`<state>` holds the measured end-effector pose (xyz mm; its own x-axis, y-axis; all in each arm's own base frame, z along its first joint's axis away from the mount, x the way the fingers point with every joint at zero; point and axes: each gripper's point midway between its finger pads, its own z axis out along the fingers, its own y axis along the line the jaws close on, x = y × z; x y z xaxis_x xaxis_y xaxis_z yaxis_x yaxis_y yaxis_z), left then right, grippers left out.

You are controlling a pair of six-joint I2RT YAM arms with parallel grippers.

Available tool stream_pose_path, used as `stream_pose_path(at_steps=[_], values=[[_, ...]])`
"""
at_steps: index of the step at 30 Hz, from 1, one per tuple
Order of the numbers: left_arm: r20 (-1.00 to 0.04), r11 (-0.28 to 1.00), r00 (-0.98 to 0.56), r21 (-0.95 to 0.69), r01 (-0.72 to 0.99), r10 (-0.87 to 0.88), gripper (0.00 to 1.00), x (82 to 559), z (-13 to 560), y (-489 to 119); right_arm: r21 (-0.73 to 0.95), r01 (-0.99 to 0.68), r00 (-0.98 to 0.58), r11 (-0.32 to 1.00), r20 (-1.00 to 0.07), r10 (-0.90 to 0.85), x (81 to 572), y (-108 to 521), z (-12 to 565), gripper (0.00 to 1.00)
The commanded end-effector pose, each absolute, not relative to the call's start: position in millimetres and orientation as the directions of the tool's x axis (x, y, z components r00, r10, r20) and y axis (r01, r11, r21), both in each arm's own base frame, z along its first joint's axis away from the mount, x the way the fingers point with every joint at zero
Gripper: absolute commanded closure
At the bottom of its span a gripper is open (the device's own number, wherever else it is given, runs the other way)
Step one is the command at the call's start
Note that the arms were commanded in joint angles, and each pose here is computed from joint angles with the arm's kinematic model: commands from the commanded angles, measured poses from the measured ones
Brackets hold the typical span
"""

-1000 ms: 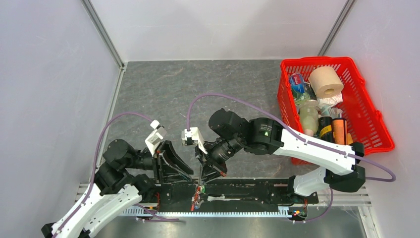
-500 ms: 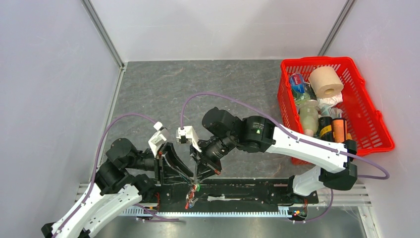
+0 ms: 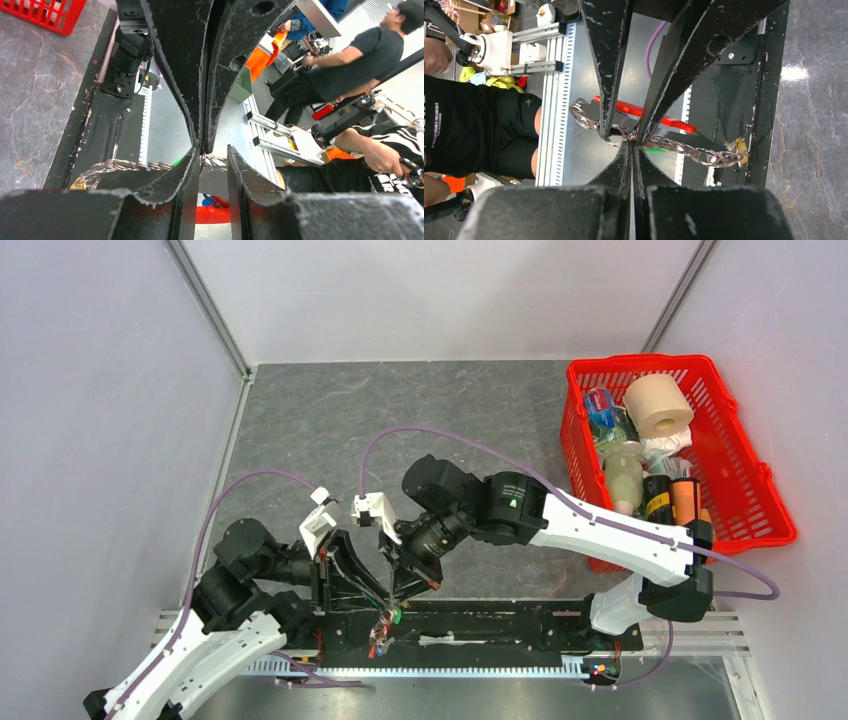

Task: Put the keys on the keyring

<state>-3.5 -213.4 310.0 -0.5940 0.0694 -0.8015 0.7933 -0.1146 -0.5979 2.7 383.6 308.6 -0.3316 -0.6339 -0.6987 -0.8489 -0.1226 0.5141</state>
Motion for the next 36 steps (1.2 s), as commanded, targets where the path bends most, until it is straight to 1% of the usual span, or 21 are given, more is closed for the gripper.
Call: stream_pose_path(at_steps=[1, 17, 19, 22, 24, 28, 33, 34, 36], values=[[-0.829, -0.148, -0.554, -0.559, 0.816, 0.074, 0.68, -9, 315, -211, 0.500, -0.848, -0.321, -0.174, -0.747, -0.582, 3, 393, 332, 1.00], [-0.819, -0.147, -0.566, -0.574, 0.806, 0.096, 0.72, -8, 307, -213, 0.488, -0.853, -0.315, -0.184, -0.762, -0.566, 4, 394, 339, 1.00], [-0.821, -0.148, -0.563, -0.571, 0.807, 0.096, 0.75, -8, 307, -213, 0.488, -0.853, -0.313, -0.187, -0.763, -0.565, 4, 394, 340, 1.00], [-0.825, -0.147, -0.557, -0.565, 0.812, 0.092, 0.87, -7, 308, -213, 0.488, -0.852, -0.312, -0.190, -0.763, -0.566, 4, 394, 340, 1.00], [-0.827, -0.147, -0.554, -0.562, 0.814, 0.092, 0.97, -7, 308, -213, 0.489, -0.851, -0.310, -0.193, -0.763, -0.566, 3, 394, 340, 1.00], [-0.840, -0.151, -0.537, -0.543, 0.826, 0.082, 0.98, -7, 309, -213, 0.490, -0.850, -0.310, -0.194, -0.762, -0.568, 3, 393, 339, 1.00], [-0.868, -0.153, -0.497, -0.494, 0.856, 0.017, 0.98, -5, 320, -211, 0.486, -0.853, -0.315, -0.189, -0.770, -0.556, 3, 391, 341, 1.00], [-0.872, -0.149, -0.490, -0.484, 0.862, -0.006, 0.98, -3, 324, -211, 0.480, -0.858, -0.319, -0.182, -0.776, -0.545, 4, 392, 343, 0.98], [-0.881, -0.148, -0.471, -0.460, 0.875, -0.043, 0.98, -2, 331, -210, 0.472, -0.866, -0.328, -0.166, -0.786, -0.525, 7, 392, 346, 0.88]])
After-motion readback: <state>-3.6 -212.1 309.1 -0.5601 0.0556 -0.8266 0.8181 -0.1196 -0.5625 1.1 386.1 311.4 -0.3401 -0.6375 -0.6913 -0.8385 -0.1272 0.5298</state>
